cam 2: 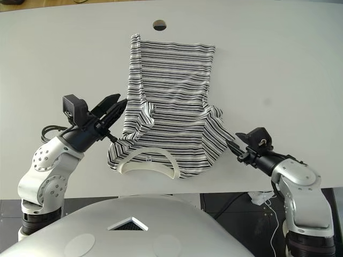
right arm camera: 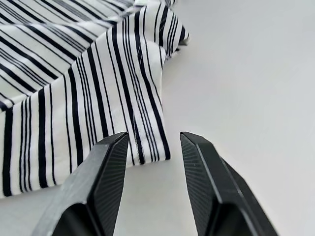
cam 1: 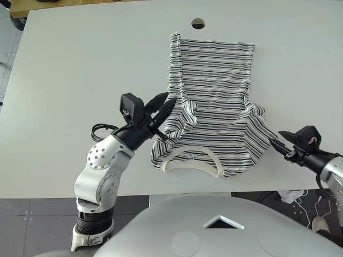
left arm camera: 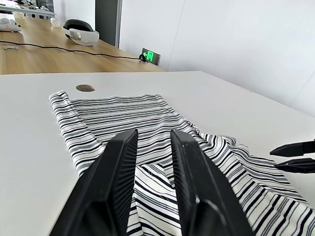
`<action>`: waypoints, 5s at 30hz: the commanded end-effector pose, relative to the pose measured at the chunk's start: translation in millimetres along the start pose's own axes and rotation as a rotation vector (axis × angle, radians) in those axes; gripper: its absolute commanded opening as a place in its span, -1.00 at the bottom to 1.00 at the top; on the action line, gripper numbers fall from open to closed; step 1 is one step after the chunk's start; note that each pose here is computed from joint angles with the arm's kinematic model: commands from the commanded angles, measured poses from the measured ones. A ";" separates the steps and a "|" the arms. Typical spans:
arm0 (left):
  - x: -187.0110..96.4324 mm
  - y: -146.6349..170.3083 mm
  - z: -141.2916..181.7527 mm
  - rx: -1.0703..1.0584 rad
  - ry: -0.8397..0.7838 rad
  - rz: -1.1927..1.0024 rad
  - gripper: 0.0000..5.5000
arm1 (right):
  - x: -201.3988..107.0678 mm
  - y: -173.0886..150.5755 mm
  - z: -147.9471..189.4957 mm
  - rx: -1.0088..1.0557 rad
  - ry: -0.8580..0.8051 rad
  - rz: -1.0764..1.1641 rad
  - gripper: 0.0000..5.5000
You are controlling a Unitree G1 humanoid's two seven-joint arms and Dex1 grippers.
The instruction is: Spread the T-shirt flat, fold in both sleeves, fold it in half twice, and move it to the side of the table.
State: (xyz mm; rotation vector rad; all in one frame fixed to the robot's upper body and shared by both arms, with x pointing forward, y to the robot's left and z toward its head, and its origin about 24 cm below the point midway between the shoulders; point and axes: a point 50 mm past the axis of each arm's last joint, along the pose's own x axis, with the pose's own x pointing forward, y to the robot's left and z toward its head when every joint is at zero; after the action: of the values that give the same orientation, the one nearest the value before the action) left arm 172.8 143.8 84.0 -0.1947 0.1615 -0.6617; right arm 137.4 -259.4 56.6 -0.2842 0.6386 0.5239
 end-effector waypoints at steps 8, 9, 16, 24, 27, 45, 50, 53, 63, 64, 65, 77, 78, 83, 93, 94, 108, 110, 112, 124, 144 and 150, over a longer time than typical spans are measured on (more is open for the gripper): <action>-1.3 -1.2 1.7 0.012 -0.005 0.013 -0.56 | 11.4 6.6 -34.5 0.033 0.186 0.127 -0.37; -1.5 -1.4 2.2 0.012 -0.006 0.013 -0.56 | 11.0 7.6 -37.3 0.050 0.194 0.143 -0.44; -2.0 -0.9 3.7 0.023 -0.006 0.012 -0.56 | 9.6 5.9 -28.8 0.069 0.127 0.125 -0.89; -2.5 3.5 0.5 0.045 0.011 0.026 -0.56 | 10.4 23.9 39.9 -0.158 -0.057 0.171 -0.96; -4.0 5.2 -3.7 0.103 0.029 0.045 -0.56 | 17.2 40.0 58.1 -0.247 -0.079 0.238 -0.96; -5.5 7.7 11.1 0.538 0.004 -0.039 -0.56 | 66.4 91.5 59.3 -0.328 -0.074 0.430 -0.49; -13.3 31.6 27.3 0.976 0.107 -0.171 -0.37 | 19.5 71.7 73.6 -0.385 -0.170 0.357 -0.16; -23.6 45.4 22.7 1.146 0.239 -0.273 -0.20 | 2.9 60.3 63.9 -0.458 -0.116 0.323 0.04; -72.6 46.6 -5.2 0.949 0.653 -0.664 0.23 | -2.1 75.6 17.1 -0.678 0.078 0.456 0.48; -73.2 47.0 -7.8 0.943 0.664 -0.670 0.23 | -0.8 75.9 14.8 -0.688 0.090 0.460 0.48; -72.6 47.0 -11.2 0.941 0.670 -0.674 0.23 | 1.5 77.5 13.0 -0.693 0.092 0.466 0.48; -49.7 20.5 -45.4 0.952 0.585 -0.714 0.24 | 24.6 99.3 14.7 -0.768 0.011 0.534 0.37; -48.9 19.5 -45.7 0.951 0.580 -0.716 0.24 | 24.3 101.3 13.6 -0.765 0.016 0.550 0.31; -48.1 17.1 -46.9 0.934 0.575 -0.723 0.12 | 20.7 101.0 8.0 -0.746 0.059 0.585 -0.01; -48.2 13.6 -46.1 0.918 0.577 -0.753 -0.43 | 17.6 92.6 7.3 -0.635 0.103 0.532 -0.65; -48.4 13.3 -45.7 0.914 0.578 -0.757 -0.47 | 16.5 91.7 7.6 -0.636 0.103 0.531 -0.70; -90.2 -8.0 6.1 0.600 0.600 -1.004 -0.96 | -40.5 93.1 39.9 -0.513 -0.151 0.685 -0.96; -89.2 -10.6 14.7 0.579 0.569 -1.007 -0.96 | -42.7 93.5 43.1 -0.506 -0.175 0.692 -0.96; -83.2 -9.1 19.0 0.591 0.543 -0.965 -0.96 | -38.5 87.4 44.9 -0.512 -0.180 0.660 -0.96; 42.4 52.9 33.7 0.503 0.366 -0.298 -0.96 | 39.1 3.8 120.9 -0.495 -0.386 0.239 -0.96; 145.8 97.4 1.5 0.472 0.370 0.105 -0.62 | 176.0 -41.6 138.1 -0.259 -0.332 0.021 -0.55; 148.5 121.2 5.5 0.565 0.331 0.385 -0.62 | 175.3 -62.6 138.2 -0.235 -0.351 -0.196 -0.55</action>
State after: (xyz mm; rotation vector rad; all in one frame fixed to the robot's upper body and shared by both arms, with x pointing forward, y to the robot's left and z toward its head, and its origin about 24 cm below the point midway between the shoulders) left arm 350.6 138.5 35.5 0.4408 0.3795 -0.4260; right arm 352.6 -187.2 47.3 -0.4314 0.2541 0.4691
